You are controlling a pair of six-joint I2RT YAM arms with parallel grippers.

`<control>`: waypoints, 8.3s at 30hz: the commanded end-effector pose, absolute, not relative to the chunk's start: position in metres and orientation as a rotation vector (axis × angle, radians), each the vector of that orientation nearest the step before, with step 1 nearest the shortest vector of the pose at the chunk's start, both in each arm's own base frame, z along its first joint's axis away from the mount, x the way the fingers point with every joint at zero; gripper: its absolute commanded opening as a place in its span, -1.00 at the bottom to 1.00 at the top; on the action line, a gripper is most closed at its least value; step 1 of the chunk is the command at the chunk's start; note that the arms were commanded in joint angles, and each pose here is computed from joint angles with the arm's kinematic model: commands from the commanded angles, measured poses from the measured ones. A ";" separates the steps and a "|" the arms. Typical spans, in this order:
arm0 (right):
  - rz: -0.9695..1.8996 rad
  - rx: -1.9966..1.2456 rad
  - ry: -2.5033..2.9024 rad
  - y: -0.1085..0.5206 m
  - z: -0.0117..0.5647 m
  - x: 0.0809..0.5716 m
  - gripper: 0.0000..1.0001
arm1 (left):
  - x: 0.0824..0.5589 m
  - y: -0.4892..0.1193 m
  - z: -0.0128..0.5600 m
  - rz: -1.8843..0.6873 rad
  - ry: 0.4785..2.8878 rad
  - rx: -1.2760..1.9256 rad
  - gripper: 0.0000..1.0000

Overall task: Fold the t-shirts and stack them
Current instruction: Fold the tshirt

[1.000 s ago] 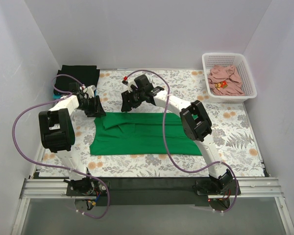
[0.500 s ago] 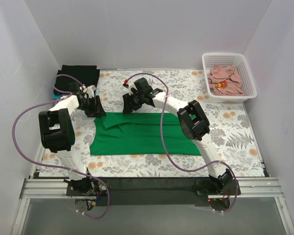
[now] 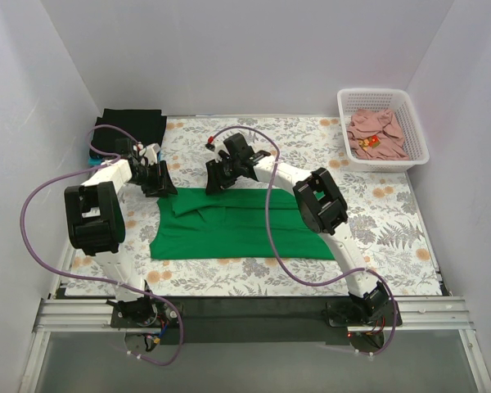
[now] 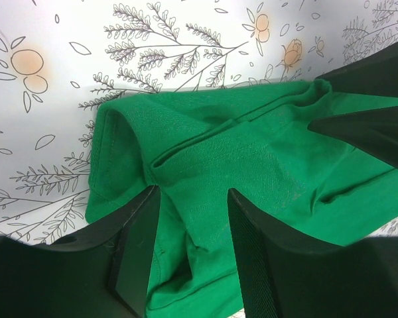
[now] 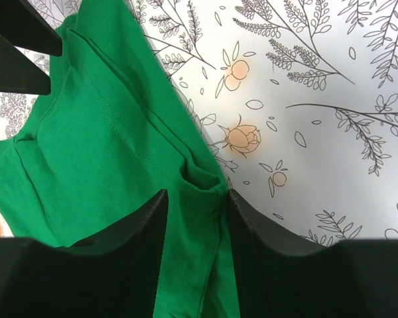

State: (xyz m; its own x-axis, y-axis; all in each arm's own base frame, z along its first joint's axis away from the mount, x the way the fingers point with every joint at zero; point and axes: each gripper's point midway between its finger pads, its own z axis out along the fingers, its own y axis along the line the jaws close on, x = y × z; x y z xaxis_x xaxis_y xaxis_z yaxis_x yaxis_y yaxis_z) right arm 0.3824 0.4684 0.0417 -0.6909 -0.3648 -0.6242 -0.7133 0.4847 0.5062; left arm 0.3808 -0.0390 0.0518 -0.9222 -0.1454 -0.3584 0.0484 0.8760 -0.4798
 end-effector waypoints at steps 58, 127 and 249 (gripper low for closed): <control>1.108 -0.920 2.169 0.485 0.087 0.385 -0.09 | 0.385 -0.045 0.074 -0.735 2.589 -0.043 -0.10; 1.455 -1.331 1.782 0.467 0.181 0.285 -0.97 | 0.423 -0.088 0.100 -1.205 2.306 0.112 0.29; 0.810 -1.278 2.317 0.244 0.114 0.310 -0.03 | 0.228 -0.111 0.071 -0.919 2.310 1.283 -0.10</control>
